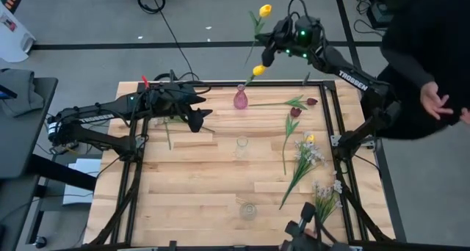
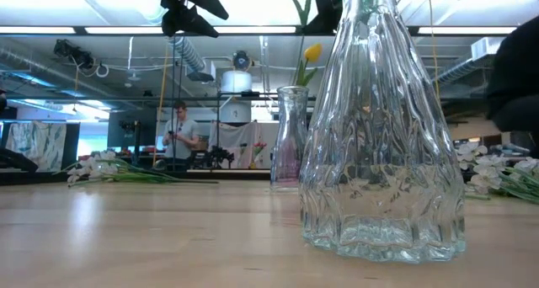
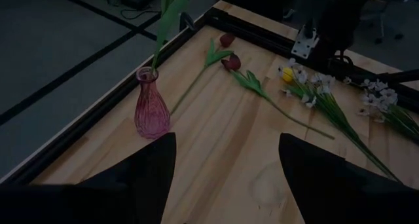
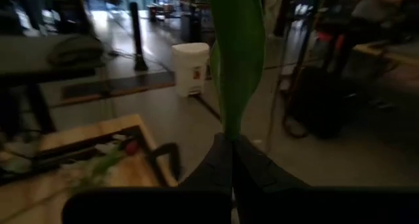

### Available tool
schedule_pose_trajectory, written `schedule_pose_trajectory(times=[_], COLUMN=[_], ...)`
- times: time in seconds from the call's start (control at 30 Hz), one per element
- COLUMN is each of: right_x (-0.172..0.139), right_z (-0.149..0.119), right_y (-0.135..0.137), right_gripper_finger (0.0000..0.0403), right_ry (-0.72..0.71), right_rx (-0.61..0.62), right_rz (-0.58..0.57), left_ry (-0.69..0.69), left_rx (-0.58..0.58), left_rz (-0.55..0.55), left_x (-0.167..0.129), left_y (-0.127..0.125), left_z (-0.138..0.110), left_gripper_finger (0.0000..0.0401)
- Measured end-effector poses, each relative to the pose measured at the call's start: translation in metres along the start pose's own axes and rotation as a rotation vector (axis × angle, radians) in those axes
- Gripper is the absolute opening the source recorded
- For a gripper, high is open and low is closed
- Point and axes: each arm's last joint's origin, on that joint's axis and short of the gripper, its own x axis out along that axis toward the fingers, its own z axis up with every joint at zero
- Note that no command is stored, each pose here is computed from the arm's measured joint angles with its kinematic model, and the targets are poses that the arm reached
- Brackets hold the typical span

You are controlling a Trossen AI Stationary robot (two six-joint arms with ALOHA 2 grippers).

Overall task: Sort flowers into vase by color
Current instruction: Put the yellow flower into the pink transparent vase

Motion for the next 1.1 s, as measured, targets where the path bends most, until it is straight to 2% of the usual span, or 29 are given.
schedule_pose_trajectory(times=[0.13, 0.5, 0.67, 1.1], right_x=[0.002, 0.021, 0.032, 0.032], right_z=[-0.007, -0.032, -0.042, -0.043], right_y=[-0.006, -0.011, -0.010, -0.009], right_gripper_finger=[0.0006, 0.0006, 0.0006, 0.0006], right_ry=[0.018, 0.102, 0.128, 0.122], right_rx=[0.077, 0.156, 0.159, 0.093], right_rz=[0.086, 0.235, 0.260, 0.266], left_ry=[0.000, 0.000, 0.001, 0.002], left_rx=[0.000, 0.000, 0.000, 0.000], left_rz=[0.000, 0.000, 0.000, -0.006], left_x=[0.000, 0.000, 0.000, 0.000], left_y=[0.000, 0.000, 0.000, 0.000], left_z=[0.000, 0.000, 0.000, 0.000], left_gripper_finger=[0.0275, 0.0275, 0.0275, 0.0275])
